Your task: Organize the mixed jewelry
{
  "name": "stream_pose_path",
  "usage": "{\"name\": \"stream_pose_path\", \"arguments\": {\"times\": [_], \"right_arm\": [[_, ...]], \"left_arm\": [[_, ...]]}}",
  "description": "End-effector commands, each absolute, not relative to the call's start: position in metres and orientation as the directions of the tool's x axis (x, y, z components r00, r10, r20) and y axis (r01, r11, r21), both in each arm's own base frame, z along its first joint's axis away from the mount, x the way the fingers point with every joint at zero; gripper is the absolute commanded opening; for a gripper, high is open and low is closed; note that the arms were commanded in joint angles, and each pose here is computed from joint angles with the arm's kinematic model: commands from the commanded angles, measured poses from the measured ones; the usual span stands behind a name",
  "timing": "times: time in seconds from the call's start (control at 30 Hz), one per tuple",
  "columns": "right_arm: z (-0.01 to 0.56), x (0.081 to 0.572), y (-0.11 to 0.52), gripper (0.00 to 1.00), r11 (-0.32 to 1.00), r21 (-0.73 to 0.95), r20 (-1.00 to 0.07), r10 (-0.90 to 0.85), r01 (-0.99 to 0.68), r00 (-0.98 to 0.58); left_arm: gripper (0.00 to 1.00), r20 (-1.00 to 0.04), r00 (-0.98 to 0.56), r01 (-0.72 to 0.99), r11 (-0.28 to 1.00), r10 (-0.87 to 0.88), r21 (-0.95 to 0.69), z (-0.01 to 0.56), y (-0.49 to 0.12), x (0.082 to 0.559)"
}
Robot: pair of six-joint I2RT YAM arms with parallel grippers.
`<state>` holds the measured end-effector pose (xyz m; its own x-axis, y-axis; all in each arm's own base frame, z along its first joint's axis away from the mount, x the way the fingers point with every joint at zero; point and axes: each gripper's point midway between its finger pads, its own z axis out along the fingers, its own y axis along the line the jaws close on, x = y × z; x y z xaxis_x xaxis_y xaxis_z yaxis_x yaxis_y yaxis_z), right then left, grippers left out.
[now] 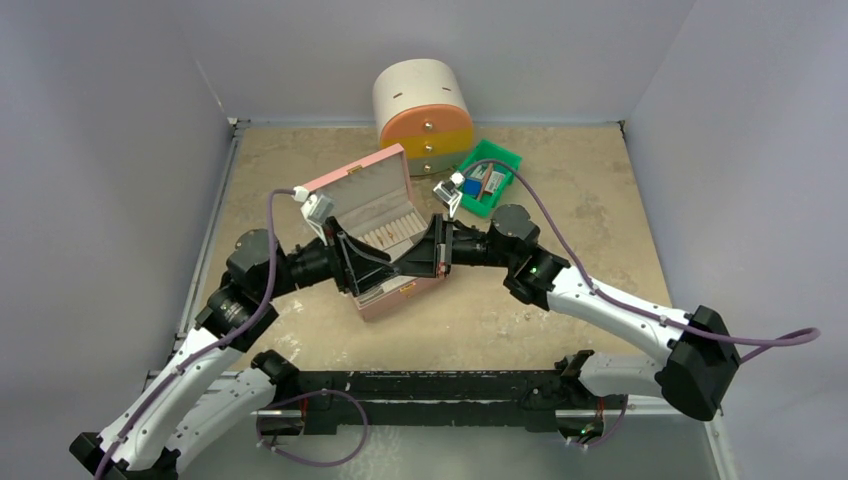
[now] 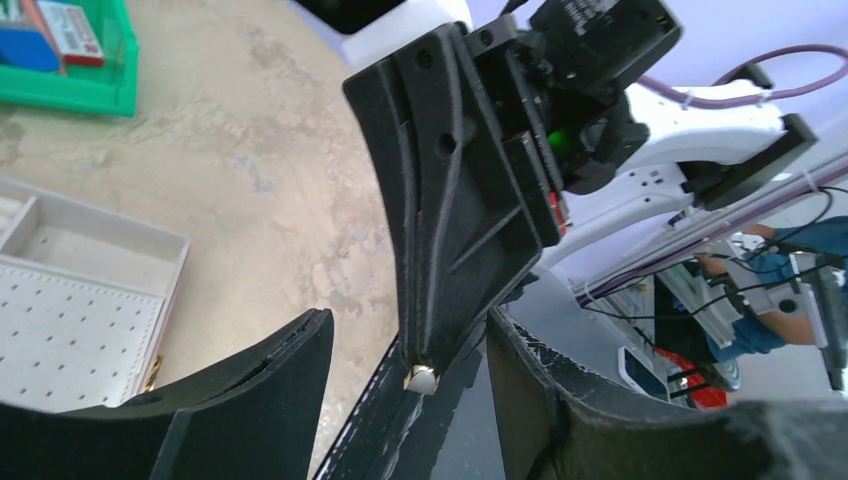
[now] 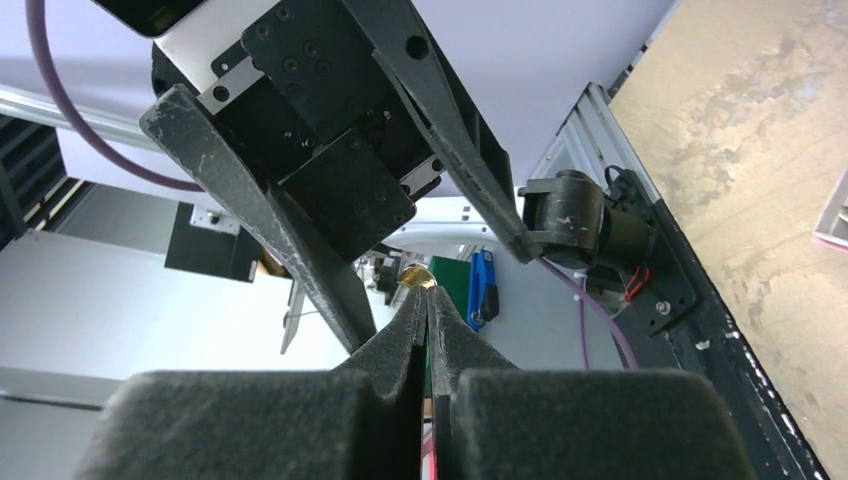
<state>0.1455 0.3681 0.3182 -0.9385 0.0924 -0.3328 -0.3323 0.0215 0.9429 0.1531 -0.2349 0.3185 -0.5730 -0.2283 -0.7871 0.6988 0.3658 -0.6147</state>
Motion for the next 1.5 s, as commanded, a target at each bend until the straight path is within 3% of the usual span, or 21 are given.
{"name": "stream_pose_path", "arguments": {"times": [0.0,0.77,1.47], "right_arm": [[0.357,0.134,0.366,0.0,-0.089,0.914,-0.389,0.081,-0.395,-0.918],[0.355,0.131,0.355,0.0,-0.123,0.912,-0.376,0.136,-0.392,-0.917],[0.361,0.13,0.355,0.0,-0.153,0.907,-0.372,0.145,-0.392,-0.917]], "left_arm": [[0.56,-0.804,-0.518,0.767,0.257,-0.292,-0.588,0.357,-0.238,0.144],[0.4,-0.803,-0.505,0.769,0.256,-0.317,-0.585,0.367,-0.228,0.132],[0.34,-0.807,-0.502,0.761,0.285,-0.311,-0.583,0.361,-0.227,0.136]]}}
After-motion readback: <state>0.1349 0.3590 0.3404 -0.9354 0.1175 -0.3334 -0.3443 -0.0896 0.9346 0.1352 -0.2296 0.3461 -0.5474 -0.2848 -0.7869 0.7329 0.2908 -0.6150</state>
